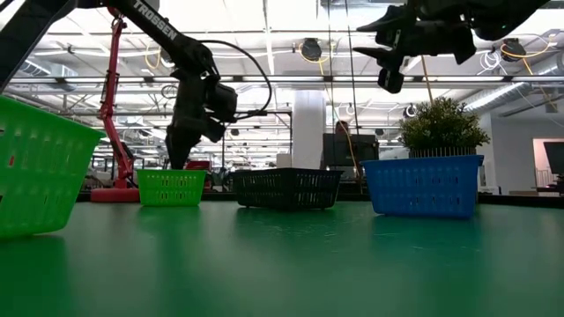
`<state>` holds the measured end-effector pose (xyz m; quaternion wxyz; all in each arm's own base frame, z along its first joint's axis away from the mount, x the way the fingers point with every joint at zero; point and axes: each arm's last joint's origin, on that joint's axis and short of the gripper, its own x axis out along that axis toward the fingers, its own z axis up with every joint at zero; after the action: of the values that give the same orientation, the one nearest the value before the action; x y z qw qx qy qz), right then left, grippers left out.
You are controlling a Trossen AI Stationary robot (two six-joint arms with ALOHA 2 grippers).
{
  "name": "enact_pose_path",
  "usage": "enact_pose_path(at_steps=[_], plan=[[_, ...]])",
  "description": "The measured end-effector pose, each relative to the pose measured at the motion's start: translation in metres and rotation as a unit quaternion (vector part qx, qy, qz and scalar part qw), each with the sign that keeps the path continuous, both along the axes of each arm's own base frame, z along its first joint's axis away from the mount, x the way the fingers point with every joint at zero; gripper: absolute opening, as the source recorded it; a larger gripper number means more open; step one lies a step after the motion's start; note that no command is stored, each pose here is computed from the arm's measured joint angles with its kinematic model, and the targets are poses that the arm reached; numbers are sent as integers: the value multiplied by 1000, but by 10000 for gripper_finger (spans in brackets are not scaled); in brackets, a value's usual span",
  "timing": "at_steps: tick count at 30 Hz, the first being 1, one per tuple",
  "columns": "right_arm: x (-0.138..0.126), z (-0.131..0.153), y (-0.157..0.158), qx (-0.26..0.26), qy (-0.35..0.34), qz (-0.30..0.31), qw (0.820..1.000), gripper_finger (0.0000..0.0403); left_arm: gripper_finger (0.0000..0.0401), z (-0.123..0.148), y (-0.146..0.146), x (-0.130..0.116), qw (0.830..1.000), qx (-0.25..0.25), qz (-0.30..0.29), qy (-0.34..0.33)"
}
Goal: Stack baskets by color
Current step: Stack the top left green bin on top of the bottom green bin
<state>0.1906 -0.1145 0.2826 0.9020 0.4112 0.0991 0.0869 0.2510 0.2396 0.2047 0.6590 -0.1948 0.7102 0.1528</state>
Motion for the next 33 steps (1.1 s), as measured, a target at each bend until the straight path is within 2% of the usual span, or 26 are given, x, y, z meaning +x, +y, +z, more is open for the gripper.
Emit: enact_pose_path(at_steps=[7,15,19,27,33], plan=[[-3,0,-3,-11,-6,13,1000,131,100,-4,0,-1,999,-1,-33,-3],[-4,0,-4,-8,-7,21,1000,131,78,-18,-6,-7,999,-21,-35,16],[-4,0,-4,-8,-7,20,1000,131,21,-18,-7,-9,999,-27,-35,21],[-4,0,-5,6,0,-4,1000,131,8,26,-23,-17,998,13,-59,-21],[-2,0,-5,15,6,-36,999,131,8,69,-46,-40,996,15,-70,-49]])
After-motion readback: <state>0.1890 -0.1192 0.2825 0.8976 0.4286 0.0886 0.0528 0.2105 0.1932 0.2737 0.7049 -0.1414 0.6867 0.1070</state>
